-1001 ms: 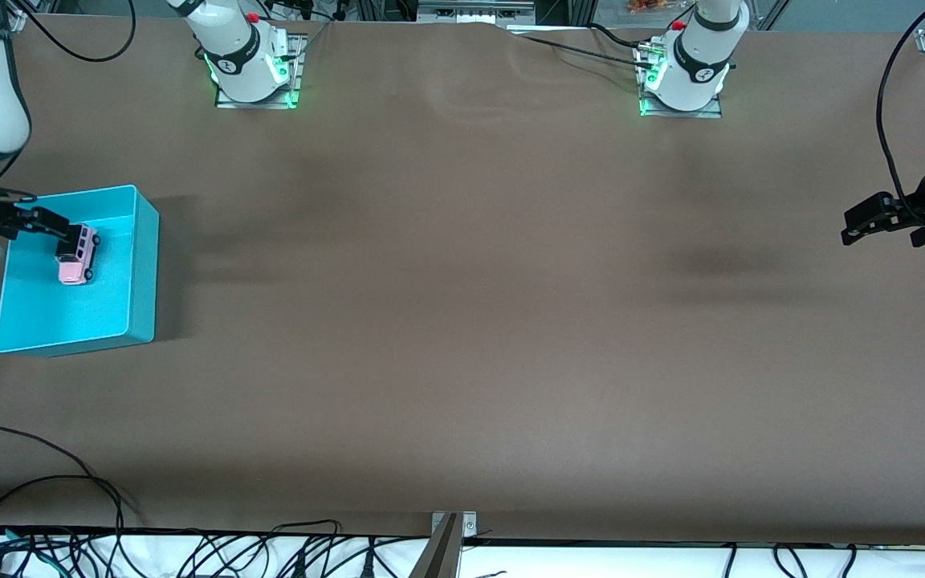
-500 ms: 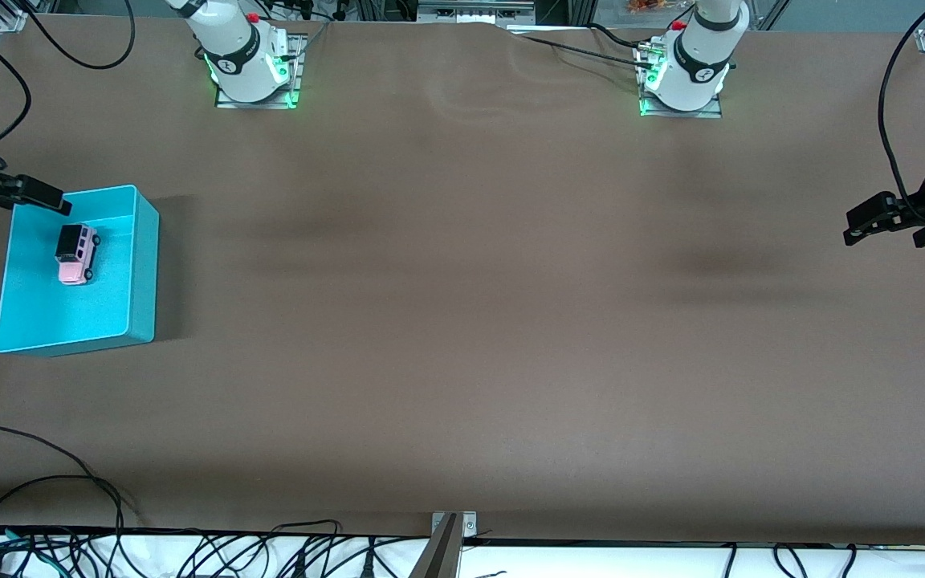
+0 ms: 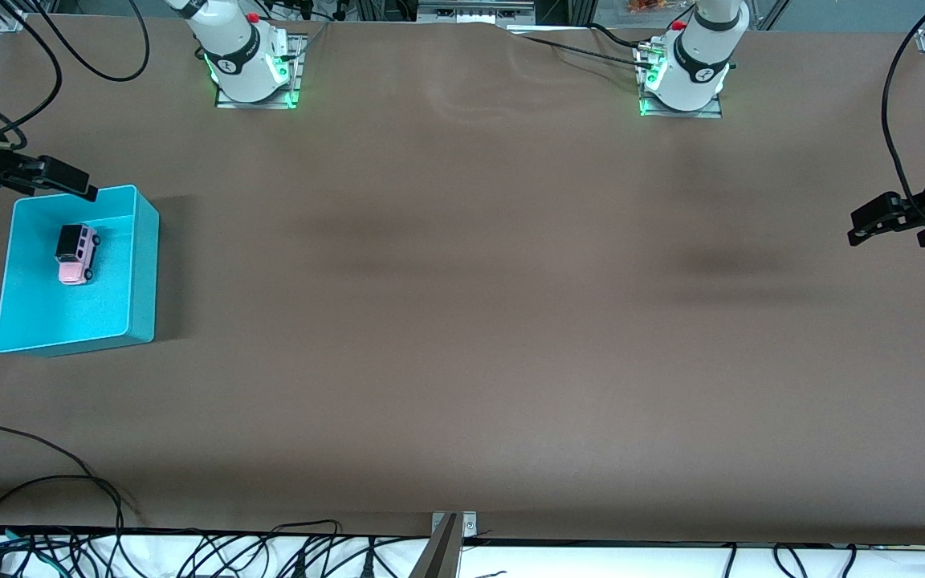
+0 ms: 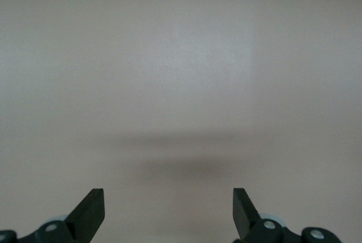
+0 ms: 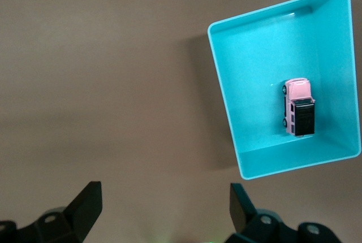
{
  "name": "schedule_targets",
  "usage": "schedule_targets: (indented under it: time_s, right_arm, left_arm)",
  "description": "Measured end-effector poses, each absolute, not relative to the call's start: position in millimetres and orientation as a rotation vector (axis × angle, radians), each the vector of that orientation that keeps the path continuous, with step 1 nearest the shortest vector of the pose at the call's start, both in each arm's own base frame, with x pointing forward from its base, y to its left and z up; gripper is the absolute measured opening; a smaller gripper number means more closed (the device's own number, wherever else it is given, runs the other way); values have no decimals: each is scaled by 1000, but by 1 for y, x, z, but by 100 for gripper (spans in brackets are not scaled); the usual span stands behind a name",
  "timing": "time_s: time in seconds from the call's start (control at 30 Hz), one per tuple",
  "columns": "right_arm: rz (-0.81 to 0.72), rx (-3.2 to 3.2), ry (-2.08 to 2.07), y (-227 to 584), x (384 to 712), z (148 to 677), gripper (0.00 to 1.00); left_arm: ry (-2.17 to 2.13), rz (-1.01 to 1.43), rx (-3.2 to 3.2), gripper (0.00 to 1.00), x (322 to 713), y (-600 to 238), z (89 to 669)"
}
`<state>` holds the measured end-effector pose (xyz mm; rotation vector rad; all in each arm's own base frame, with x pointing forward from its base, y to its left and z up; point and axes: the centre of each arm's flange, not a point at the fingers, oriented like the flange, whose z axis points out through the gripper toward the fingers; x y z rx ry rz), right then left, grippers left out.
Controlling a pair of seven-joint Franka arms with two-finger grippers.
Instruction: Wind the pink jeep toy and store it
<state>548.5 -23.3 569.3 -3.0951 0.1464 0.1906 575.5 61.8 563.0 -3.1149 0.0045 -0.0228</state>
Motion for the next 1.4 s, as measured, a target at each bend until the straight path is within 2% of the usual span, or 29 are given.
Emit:
schedule_targets:
  time_s: [0.43, 1.4]
  right_arm:
    - [181, -3104, 87, 18, 550, 578, 100]
    - [166, -3144, 54, -7, 553, 577, 100]
  left_arm:
    - [-13, -25, -3115, 100, 575, 68, 563]
    - [-16, -28, -3128, 100, 575, 67, 563]
